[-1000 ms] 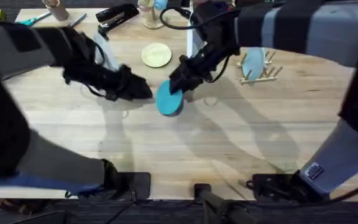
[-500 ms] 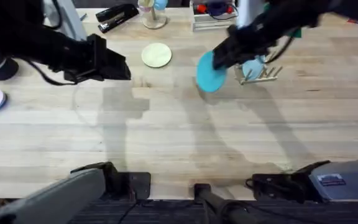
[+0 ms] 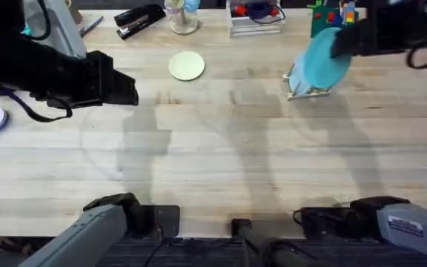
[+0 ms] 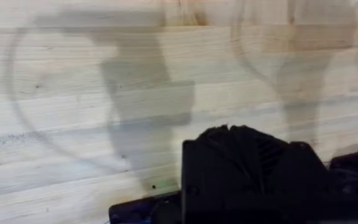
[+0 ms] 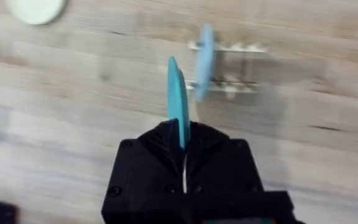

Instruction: Pick up the plates from the table one by one and place each into a slot on the dish rack.

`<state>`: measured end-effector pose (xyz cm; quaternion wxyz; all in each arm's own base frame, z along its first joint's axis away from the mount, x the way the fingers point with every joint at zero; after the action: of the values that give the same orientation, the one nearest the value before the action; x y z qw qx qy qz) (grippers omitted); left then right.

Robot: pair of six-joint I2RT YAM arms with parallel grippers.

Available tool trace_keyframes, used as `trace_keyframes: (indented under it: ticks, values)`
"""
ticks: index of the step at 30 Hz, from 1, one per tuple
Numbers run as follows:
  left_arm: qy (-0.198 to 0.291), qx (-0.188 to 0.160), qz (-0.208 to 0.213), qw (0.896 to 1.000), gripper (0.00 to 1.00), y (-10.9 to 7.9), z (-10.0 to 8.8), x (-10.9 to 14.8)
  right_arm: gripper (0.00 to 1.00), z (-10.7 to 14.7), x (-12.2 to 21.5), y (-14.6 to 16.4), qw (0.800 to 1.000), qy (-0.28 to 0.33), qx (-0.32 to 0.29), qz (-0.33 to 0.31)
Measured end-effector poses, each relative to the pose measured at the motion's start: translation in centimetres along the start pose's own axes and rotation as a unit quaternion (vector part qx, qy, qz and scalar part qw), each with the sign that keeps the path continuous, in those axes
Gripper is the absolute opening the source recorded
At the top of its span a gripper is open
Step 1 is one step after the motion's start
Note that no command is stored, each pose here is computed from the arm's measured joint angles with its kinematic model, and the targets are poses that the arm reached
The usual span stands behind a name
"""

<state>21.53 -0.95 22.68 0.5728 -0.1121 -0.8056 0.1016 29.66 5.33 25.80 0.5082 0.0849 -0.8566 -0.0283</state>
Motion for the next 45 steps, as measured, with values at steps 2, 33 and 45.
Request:
trace_keyframes:
  ticks: [2, 33, 45]
  values:
    - [0.0, -0.001, -0.004, 1.0, 0.04, 0.1, 0.0, 0.0, 0.03, 0.2, 0.5, -1.1, 1.0, -0.002, 0.005, 0.025]
    - [0.001, -0.003, -0.011, 1.0, 0.995, 0.3, 0.0, 0.0, 0.03, 0.3, 1.1, -4.1, 0.993, 0.001, 0.04, 0.11]
    - [0.001, -0.003, -0.011, 1.0, 0.995, 0.3, 0.0, 0.0, 0.03, 0.2, 1.3, -5.1, 0.989, 0.0, 0.039, 0.143]
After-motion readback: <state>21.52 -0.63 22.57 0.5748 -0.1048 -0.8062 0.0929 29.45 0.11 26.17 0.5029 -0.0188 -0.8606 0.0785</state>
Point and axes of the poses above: each hand's point on the last joint's axis, 136 mm out from that joint toward the fingers, its own x axis back along the fingers, its own y axis along the line the jaws close on, z = x × y, the point moved 2 cm from there along x, back along the fingers, and after that the axes turned 3 degrees about -x, right-handed, at the moved point
